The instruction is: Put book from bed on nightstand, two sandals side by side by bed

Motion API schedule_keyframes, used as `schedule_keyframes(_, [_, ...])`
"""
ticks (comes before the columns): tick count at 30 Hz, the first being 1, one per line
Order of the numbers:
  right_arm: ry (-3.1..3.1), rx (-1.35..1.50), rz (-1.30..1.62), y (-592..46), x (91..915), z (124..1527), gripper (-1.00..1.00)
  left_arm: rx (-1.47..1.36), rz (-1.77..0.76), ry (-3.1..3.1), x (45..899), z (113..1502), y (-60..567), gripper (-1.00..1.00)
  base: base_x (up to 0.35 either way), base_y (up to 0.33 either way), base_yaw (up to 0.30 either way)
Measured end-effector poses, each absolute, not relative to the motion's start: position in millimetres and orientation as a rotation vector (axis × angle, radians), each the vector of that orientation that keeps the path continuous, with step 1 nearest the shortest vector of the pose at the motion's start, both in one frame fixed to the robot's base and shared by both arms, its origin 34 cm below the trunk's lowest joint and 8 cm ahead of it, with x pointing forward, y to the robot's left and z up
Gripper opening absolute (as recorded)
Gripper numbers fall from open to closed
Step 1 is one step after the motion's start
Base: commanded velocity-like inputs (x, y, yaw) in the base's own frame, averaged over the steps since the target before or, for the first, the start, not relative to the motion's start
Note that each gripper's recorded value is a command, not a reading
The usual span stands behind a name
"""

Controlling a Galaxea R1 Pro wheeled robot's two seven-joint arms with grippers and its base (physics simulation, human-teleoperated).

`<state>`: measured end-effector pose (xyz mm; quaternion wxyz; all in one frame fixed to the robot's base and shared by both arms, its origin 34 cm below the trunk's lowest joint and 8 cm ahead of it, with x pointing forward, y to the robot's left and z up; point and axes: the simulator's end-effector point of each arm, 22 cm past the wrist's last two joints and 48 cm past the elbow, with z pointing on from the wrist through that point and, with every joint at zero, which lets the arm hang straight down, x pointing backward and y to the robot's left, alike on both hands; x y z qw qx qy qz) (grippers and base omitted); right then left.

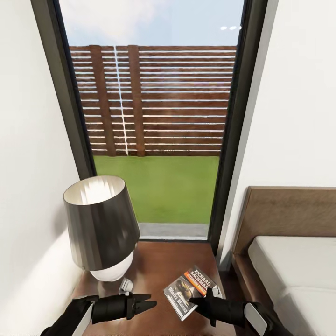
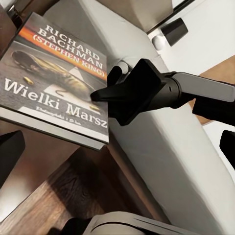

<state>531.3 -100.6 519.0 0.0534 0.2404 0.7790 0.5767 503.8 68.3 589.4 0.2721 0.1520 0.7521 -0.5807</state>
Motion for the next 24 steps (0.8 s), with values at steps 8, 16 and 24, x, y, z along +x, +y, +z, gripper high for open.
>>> schedule_keyframes(8, [2.368,0.730,1.752,-101,528,502,-1.00,0.409,-1.564,2.024,500,572,68,1.00,0.000,0.000,0.000])
schedule_keyframes(16, [2.369,0.729,1.752,-100,524,485,-1.00,0.409,-1.564,2.024,496,555,68,1.00,0.000,0.000,0.000])
schedule_keyframes(24, [2.369,0.728,1.752,-100,520,467,-1.00,0.410,-1.564,2.024,493,538,68,1.00,0.000,0.000,0.000])
